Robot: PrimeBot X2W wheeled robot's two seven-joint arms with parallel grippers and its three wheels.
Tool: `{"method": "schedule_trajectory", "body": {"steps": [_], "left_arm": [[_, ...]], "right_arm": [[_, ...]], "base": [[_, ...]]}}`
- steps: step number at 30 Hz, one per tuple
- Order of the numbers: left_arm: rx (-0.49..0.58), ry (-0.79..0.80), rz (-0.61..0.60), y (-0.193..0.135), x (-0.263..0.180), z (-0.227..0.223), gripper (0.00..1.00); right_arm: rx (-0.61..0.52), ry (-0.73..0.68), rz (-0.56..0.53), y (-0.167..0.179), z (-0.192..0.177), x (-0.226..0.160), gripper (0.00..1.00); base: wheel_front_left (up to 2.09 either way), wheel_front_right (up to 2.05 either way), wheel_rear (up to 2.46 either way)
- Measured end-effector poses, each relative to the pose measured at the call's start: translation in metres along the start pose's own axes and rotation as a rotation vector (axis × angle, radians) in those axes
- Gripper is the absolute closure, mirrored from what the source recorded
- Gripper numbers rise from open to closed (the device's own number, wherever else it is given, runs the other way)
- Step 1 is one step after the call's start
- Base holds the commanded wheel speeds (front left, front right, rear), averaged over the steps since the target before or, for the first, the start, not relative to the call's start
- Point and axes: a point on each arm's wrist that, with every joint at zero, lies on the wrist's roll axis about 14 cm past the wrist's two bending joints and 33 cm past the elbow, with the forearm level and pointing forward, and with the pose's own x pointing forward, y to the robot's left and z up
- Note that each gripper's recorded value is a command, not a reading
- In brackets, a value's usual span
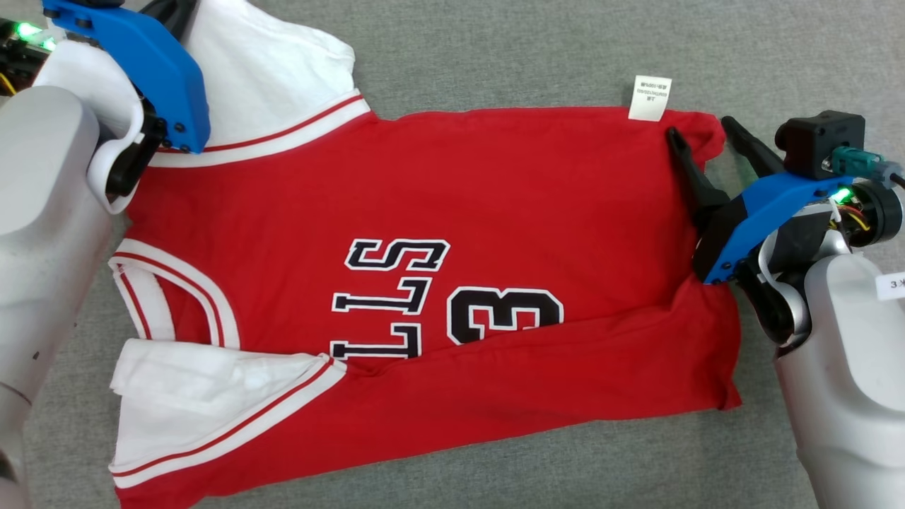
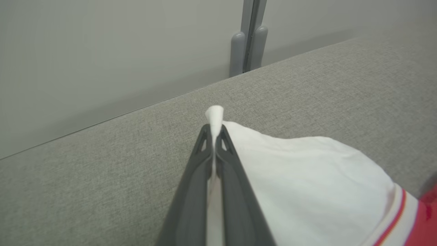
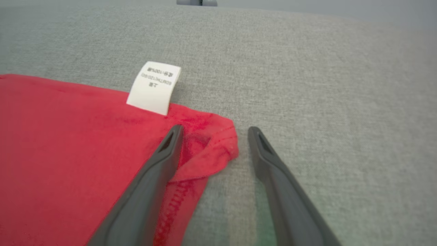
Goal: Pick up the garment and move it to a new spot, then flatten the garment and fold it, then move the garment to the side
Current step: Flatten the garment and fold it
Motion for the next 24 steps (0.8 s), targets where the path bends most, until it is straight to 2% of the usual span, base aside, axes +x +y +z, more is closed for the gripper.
{"method": "schedule_trajectory", "body": {"steps": [1, 2, 3, 8, 17, 24], "left_arm": [[0.003, -0.006, 0.001, 0.0, -0.001, 0.001, 1.0], [-0.001, -0.014, 0.0, 0.0, -0.002, 0.003, 1.0], [-0.003, -0.02, -0.001, -0.001, -0.004, 0.003, 1.0], [-0.01, -0.074, 0.01, 0.002, -0.015, 0.014, 1.0], [-0.025, -0.216, 0.037, 0.004, -0.062, 0.045, 1.0], [-0.03, -0.286, 0.029, -0.006, -0.102, 0.044, 1.0]], "right_arm": [[-0.001, 0.007, 0.003, 0.001, -0.001, 0.002, 0.0], [-0.006, 0.022, 0.009, 0.002, -0.004, 0.003, 0.78], [-0.011, 0.026, 0.012, 0.003, -0.003, 0.005, 1.0], [-0.013, -0.005, 0.025, 0.007, 0.007, 0.006, 1.0], [-0.038, -0.125, 0.051, 0.019, 0.044, -0.005, 1.0], [-0.068, -0.173, 0.078, 0.029, 0.054, -0.021, 1.0]], "base": [[0.0, 0.0, 0.0], [0.0, 0.0, 0.0], [0.0, 0.0, 0.0], [0.0, 0.0, 0.0], [0.0, 0.0, 0.0], [0.0, 0.0, 0.0]]}}
